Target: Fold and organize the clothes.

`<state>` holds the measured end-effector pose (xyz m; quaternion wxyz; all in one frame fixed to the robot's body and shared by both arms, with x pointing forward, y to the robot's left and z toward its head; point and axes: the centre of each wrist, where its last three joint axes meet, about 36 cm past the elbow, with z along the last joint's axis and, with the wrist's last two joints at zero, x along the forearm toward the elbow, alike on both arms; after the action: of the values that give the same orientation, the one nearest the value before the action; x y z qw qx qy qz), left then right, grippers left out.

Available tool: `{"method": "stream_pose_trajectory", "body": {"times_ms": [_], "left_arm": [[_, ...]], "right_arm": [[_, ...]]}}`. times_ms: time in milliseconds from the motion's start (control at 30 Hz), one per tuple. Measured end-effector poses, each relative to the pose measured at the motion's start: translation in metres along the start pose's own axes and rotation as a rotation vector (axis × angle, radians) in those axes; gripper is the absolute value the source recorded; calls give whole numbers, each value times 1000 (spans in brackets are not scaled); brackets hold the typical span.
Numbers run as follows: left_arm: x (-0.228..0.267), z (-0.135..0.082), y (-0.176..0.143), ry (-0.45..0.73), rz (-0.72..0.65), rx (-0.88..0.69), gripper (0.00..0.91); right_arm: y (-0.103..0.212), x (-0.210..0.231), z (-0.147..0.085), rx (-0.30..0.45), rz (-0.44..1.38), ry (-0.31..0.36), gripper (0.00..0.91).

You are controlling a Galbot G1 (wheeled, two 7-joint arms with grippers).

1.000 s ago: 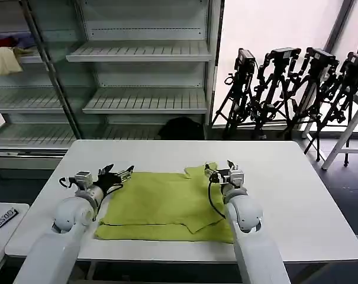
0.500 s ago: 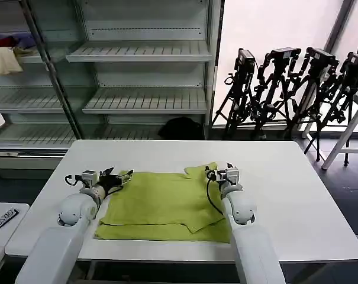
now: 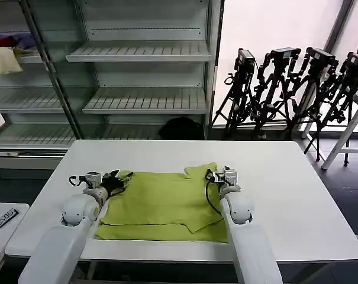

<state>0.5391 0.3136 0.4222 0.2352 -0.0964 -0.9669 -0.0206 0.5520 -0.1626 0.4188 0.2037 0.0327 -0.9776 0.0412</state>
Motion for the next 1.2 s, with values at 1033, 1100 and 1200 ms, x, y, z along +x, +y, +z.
{"method": "stream_pose_trajectory", "body": {"times_ms": [1033,1100,1200], "left_arm": [[2,3,2,-25,1,21,0],[6,2,5,-38,0,26,0],[14,-1,9,-61,4,33,0]], "right_arm": [[4,17,-6,-19,-39,-39,0],[3,23,-8,-22,-45,-52,0],[1,32,-10,-29,-51,-72,0]]}}
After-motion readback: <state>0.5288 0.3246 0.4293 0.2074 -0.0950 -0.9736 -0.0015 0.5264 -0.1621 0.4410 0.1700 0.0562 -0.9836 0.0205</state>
